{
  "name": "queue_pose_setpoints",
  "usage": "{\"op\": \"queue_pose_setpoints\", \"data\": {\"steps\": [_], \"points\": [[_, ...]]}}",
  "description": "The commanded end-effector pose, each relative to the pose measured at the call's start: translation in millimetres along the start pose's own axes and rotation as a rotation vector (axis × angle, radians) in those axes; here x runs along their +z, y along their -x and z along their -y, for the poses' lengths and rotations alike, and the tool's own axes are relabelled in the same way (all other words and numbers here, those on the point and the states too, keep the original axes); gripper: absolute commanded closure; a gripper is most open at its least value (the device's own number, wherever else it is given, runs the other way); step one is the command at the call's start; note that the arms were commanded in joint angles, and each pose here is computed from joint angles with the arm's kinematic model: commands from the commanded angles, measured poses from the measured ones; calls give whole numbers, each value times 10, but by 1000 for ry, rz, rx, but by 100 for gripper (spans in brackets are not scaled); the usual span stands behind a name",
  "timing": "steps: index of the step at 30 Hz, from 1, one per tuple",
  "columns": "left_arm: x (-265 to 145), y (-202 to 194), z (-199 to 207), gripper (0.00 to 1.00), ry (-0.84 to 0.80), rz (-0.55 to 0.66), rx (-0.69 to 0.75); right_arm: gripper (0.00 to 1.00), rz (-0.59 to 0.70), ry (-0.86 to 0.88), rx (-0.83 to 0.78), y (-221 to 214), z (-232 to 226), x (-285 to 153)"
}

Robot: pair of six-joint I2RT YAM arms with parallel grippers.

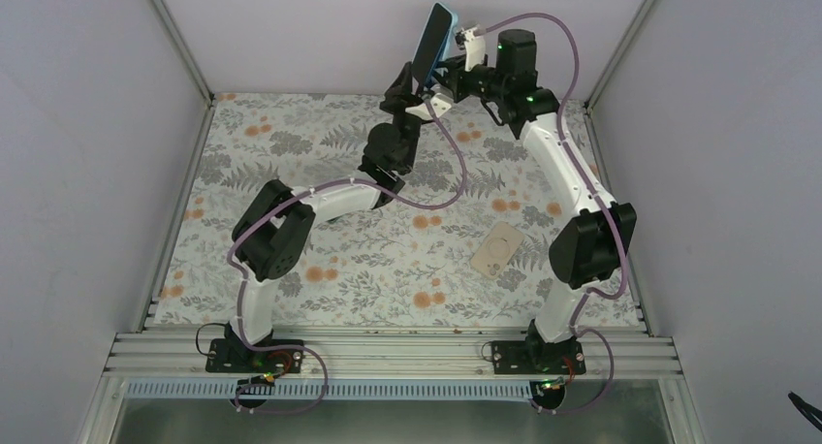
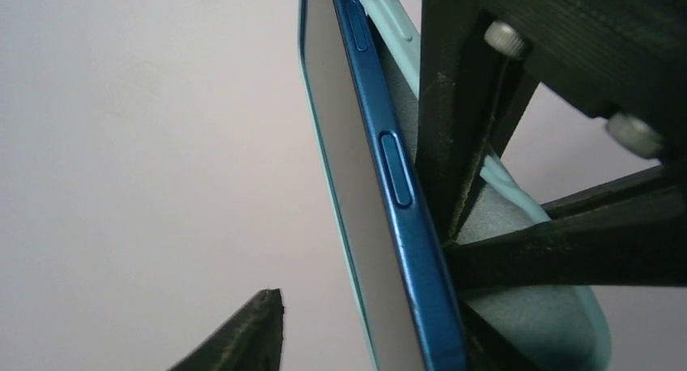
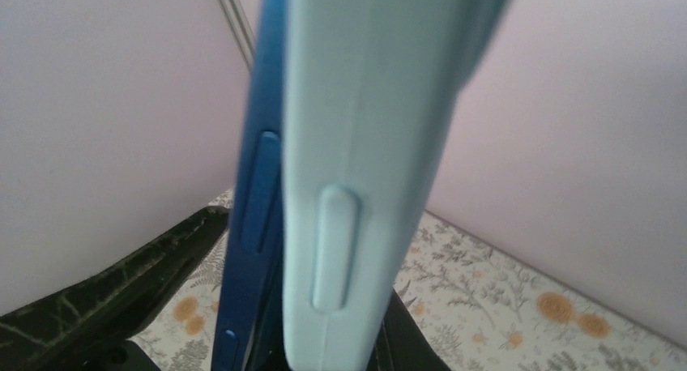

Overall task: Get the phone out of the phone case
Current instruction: Remove the phone case from the phone.

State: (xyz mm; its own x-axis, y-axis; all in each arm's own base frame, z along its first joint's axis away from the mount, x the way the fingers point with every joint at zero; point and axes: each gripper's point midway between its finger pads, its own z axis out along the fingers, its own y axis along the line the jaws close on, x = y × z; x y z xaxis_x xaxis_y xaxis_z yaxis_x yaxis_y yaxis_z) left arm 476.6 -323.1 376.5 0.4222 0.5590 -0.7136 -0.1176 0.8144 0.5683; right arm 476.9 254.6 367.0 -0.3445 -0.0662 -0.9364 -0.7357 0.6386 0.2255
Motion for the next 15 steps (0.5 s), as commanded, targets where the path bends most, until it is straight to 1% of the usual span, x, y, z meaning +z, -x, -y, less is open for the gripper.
{"op": "queue_pose_setpoints", "data": {"steps": [1, 4, 6, 9, 12, 15], "points": [[248, 155, -691, 60, 231, 31, 43, 97, -311, 359, 160, -768, -956, -87], [232, 178, -713, 63, 238, 44, 46, 97, -310, 332, 143, -766, -921, -95], [205, 207, -742, 70, 242, 52, 31, 97, -314, 305, 135, -788, -887, -98], [180, 261, -789, 75, 245, 56, 20, 97, -320, 263, 126, -824, -818, -88], [144, 342, -843, 82, 249, 62, 9, 97, -313, 219, 118, -833, -751, -81], [101, 418, -869, 92, 241, 75, 3, 97, -305, 150, 106, -818, -633, -67]]}}
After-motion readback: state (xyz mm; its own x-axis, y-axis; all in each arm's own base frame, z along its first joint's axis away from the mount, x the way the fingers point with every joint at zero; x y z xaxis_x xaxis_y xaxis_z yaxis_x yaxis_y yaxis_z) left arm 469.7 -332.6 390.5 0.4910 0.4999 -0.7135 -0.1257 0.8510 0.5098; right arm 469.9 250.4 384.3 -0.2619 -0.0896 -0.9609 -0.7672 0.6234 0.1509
